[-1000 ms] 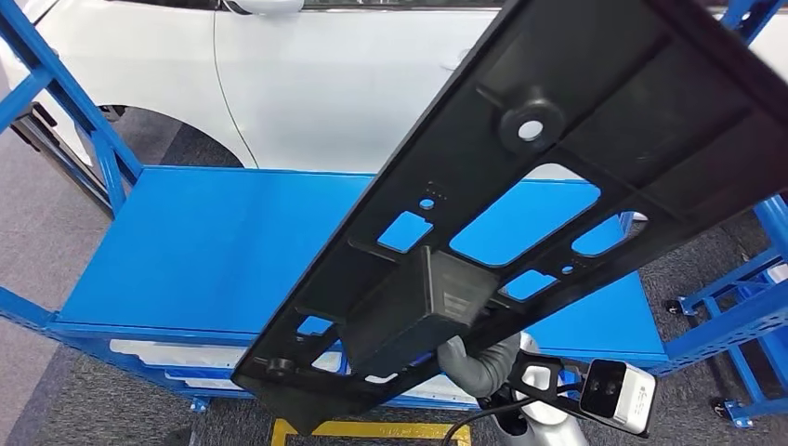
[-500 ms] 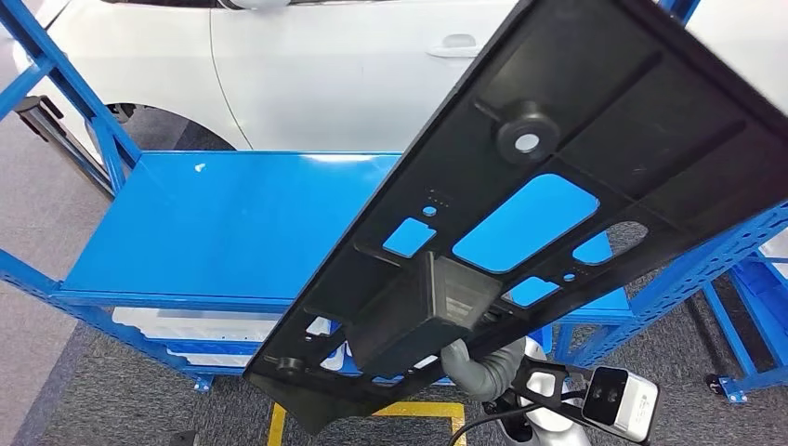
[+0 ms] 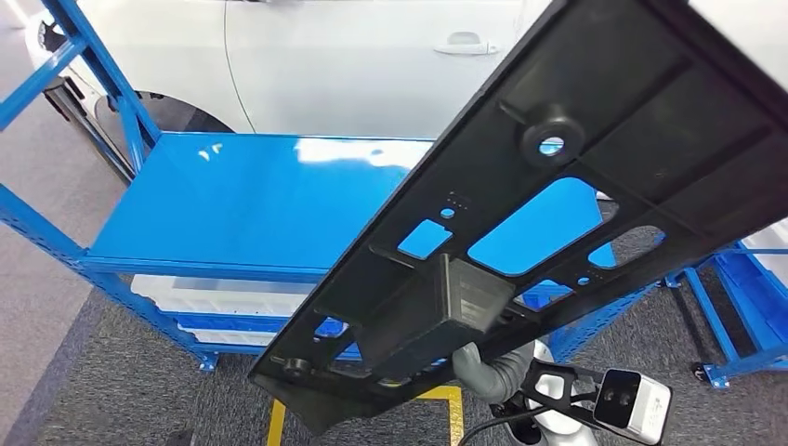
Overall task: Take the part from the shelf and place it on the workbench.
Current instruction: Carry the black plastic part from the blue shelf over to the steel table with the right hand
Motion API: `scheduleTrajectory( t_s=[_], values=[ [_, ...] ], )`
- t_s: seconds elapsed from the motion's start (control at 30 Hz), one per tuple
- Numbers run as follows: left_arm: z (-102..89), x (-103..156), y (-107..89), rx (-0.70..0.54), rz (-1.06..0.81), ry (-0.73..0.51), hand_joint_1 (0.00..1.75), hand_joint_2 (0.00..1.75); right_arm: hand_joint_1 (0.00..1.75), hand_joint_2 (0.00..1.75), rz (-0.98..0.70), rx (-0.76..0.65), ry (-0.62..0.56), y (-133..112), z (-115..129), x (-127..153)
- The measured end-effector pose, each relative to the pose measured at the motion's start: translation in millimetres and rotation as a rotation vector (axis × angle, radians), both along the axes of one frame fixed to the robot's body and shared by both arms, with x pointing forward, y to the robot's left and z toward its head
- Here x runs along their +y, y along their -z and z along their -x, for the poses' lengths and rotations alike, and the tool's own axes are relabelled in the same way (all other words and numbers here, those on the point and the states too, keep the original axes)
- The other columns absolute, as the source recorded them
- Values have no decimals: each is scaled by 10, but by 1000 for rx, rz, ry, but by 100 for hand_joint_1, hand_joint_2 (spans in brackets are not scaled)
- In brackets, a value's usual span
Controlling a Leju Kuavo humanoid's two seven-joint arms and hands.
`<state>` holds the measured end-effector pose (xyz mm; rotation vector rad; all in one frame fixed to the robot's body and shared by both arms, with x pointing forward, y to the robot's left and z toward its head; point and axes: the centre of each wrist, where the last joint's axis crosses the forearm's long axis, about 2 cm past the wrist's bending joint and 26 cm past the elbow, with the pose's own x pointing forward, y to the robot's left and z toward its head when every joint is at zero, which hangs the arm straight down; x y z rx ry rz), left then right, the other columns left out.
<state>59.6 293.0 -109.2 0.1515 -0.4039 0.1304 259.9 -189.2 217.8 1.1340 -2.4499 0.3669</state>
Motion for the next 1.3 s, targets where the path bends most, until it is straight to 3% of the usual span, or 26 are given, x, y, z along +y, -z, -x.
scheduleTrajectory(
  t_s=[0.4,0.87,1.3],
  values=[
    [35,-10,5,21,-2,6,0,175,175,175,34,25,-17,112,-2,-170],
    [-12,-10,-2,1,-3,-9,0,175,175,175,-3,14,-19,40,-33,-119],
    [9,-57,0,21,-1,-14,0,175,175,175,81,-9,39,51,-59,-119]
  ],
)
